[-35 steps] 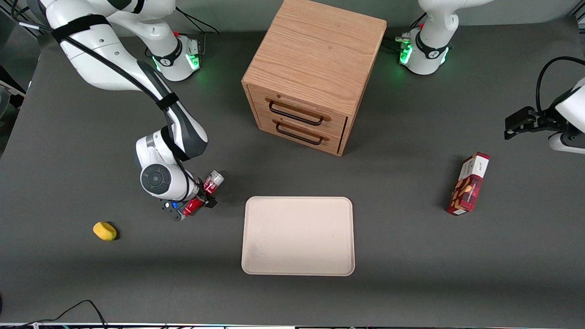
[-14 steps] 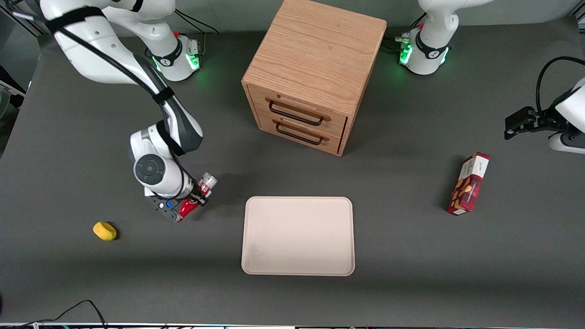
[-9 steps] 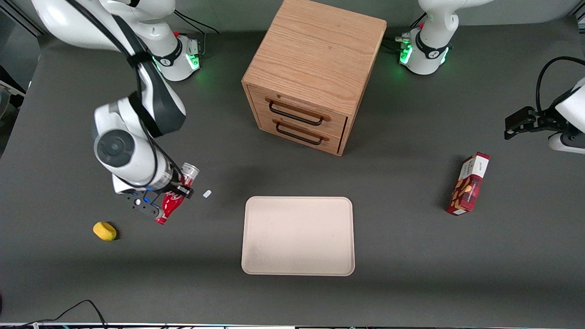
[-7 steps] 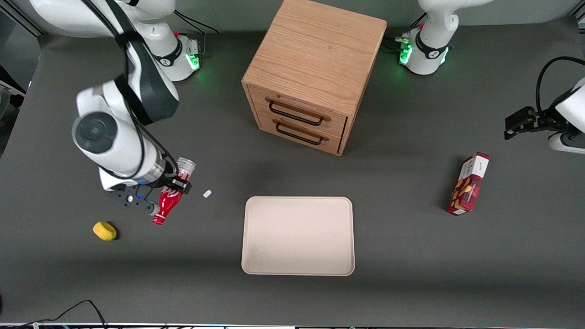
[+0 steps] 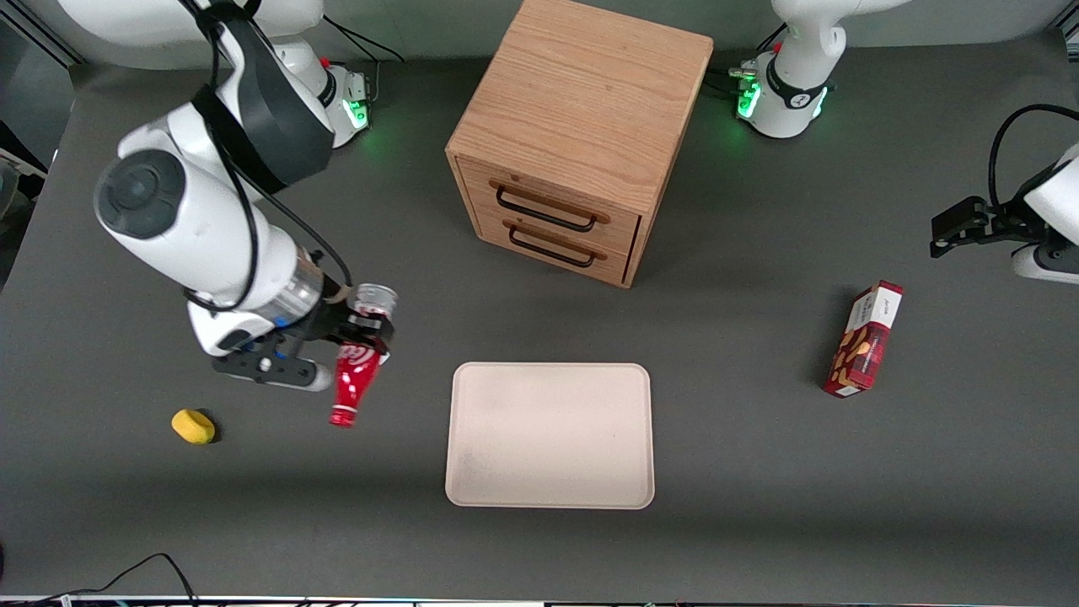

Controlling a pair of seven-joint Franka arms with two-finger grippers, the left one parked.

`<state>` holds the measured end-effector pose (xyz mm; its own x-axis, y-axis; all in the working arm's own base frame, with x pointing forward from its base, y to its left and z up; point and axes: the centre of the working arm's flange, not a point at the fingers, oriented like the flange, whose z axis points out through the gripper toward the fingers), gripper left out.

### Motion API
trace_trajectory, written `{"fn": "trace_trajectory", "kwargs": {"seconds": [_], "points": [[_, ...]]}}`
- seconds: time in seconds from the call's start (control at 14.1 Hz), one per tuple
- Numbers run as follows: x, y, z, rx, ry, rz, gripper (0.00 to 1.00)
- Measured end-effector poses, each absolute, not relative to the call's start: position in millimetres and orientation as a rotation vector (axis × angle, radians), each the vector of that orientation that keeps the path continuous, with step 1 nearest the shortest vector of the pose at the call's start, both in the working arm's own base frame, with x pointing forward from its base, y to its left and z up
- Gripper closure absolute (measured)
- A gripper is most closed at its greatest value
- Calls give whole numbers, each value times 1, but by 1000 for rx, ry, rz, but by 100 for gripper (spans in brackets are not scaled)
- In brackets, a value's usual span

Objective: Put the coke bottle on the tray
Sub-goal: 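Carry the upright bottle over the cream tray and lower it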

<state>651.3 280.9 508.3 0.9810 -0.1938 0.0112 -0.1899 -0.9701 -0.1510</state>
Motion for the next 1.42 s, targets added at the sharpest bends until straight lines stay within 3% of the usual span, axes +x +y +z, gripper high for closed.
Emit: {"fn": "trace_trajectory", "kwargs": {"seconds": [0.64,1.06,1.42], "points": [[689,331,301,-2922,248,90,44],[692,339,231,-2963,185,15,44],[694,338,204,-2960,186,-6,44]]}}
